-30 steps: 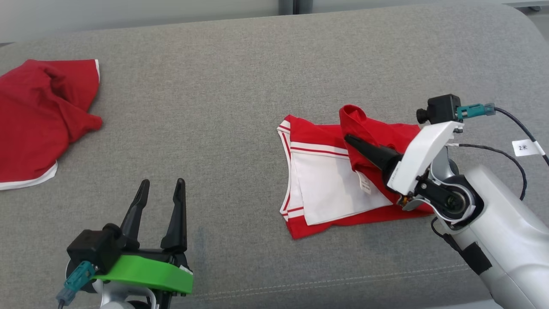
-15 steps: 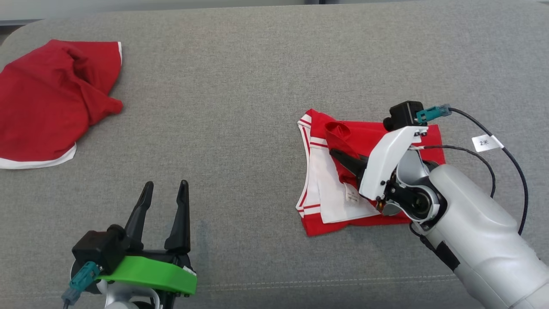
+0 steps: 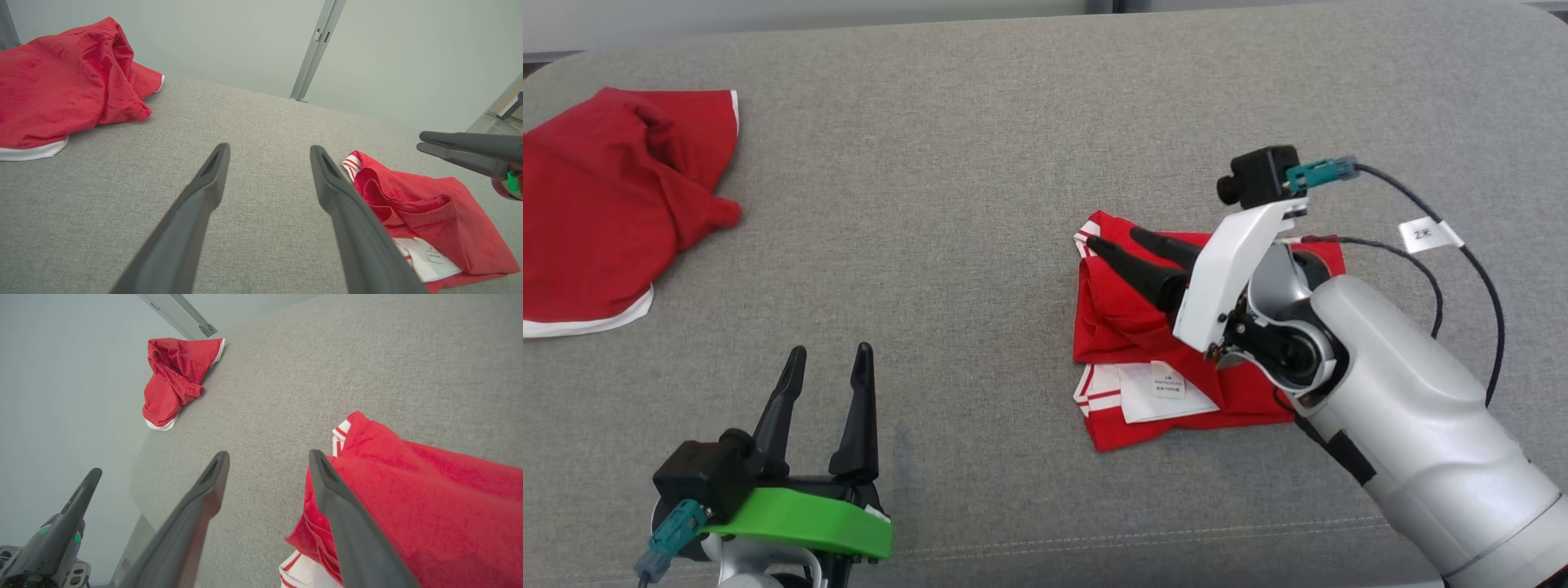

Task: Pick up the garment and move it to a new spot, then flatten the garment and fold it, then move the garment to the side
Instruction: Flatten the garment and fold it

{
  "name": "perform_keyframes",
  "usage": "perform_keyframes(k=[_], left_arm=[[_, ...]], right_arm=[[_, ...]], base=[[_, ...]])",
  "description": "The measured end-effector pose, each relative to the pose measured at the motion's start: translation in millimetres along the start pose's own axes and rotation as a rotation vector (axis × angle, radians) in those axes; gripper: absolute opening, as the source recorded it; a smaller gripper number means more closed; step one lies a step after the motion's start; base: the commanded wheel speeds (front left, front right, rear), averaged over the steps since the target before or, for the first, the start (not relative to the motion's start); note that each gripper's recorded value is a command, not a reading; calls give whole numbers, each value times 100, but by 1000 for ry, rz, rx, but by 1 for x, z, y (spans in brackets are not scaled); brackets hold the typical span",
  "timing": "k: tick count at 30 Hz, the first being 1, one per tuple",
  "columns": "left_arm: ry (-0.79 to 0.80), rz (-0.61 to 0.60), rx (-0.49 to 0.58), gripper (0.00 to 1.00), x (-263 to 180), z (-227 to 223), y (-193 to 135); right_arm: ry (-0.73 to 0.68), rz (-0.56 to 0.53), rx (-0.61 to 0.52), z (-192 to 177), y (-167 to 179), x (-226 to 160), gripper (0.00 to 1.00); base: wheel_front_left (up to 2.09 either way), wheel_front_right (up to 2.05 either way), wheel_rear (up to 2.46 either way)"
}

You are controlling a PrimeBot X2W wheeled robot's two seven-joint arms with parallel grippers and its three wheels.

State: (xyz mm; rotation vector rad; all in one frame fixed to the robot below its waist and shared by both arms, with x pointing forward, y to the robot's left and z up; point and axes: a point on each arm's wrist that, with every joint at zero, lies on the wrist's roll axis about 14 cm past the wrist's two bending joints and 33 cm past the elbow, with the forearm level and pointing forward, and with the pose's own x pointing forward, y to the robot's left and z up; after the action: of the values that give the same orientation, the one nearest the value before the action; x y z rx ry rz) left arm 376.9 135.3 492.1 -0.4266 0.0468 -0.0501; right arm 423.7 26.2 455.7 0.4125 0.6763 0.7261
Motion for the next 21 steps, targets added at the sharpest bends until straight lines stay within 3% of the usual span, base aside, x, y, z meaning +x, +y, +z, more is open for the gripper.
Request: perform_keyframes(k=[4,10,15,21], left_arm=[[-5,-19,-2,100,2,0,-6],[-1,-54,-8,100,4,-1,-17],[9,-75,-14,100,7,-5,-24],[28,-86,-19,100,11,-12,-27]], right_arm=[[-141,-33,-35,43,-15,-19,100],[-220,-236,-58,65,-87,-67,100],[-171,-387,-22,36,-137,-99,100],[-115,-453,59,-5,-161,-113,100]], base=[[0,0,0],[0,0,0],[0,0,0],[0,0,0]])
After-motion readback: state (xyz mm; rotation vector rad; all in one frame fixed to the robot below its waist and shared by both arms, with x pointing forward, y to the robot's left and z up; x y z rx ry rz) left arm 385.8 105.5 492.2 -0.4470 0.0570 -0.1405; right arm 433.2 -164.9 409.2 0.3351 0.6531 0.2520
